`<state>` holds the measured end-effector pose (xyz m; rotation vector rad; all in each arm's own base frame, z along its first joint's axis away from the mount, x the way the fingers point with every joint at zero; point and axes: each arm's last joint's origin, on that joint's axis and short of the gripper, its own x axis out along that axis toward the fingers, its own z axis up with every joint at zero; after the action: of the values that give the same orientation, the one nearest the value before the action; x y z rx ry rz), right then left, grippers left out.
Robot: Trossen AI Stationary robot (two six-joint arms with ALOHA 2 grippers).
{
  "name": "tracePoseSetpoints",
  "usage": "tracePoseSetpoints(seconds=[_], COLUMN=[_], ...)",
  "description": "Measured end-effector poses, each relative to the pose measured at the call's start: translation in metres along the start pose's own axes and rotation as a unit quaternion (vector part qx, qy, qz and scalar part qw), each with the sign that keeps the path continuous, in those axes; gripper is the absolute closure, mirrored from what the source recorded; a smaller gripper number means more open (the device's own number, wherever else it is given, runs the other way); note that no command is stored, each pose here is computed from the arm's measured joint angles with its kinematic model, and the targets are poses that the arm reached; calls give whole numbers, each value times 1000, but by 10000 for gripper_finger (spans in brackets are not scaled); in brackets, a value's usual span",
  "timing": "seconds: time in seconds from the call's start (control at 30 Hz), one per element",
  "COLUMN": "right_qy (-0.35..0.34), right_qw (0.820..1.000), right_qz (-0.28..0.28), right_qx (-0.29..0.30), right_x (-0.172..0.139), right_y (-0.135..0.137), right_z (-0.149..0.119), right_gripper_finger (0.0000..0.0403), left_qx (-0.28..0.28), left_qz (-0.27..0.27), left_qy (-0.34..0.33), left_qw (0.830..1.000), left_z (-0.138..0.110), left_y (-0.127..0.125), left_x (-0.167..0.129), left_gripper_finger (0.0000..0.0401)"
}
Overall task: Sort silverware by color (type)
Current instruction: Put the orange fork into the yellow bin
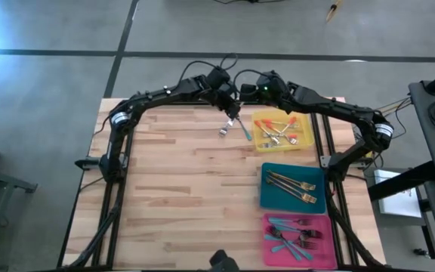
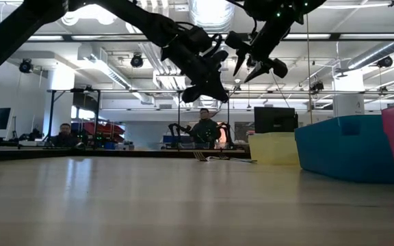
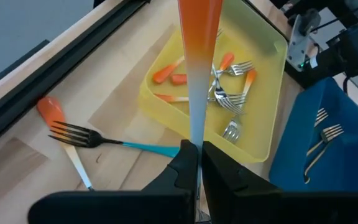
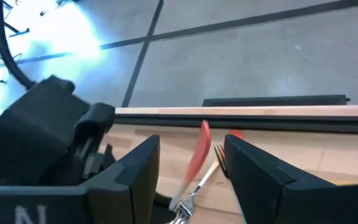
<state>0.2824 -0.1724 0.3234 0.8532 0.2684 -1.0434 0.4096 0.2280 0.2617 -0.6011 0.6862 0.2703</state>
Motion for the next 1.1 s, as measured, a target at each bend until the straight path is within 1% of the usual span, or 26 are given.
tracePoseSetpoints(seconds=[0.23,0.53,0.67,0.9,1.1], right_qy=[-2,-3,-6,-4,-4], right_qw=[1000,1000,1000,1000,1000], right_qz=[-2,-2,0,-3,-3], right_qx=[1,1,-1,-17,-17], right_x=[0,1,1,1,1], right_y=[-1,-2,-2,-2,-2], right_z=[1,2,3,3,2], right_gripper_finger=[237,246,246,273,294], left_qx=[9,31,38,34,33], left_qz=[-8,-19,-20,-9,-7], left_qy=[-1,-46,-54,-46,-47], left_qw=[1000,998,998,998,998], left_z=[-1,22,27,22,22], left_y=[-10,-24,-28,-24,-24], left_x=[2,-15,-19,-15,-15], left_gripper_finger=[401,401,401,401,401])
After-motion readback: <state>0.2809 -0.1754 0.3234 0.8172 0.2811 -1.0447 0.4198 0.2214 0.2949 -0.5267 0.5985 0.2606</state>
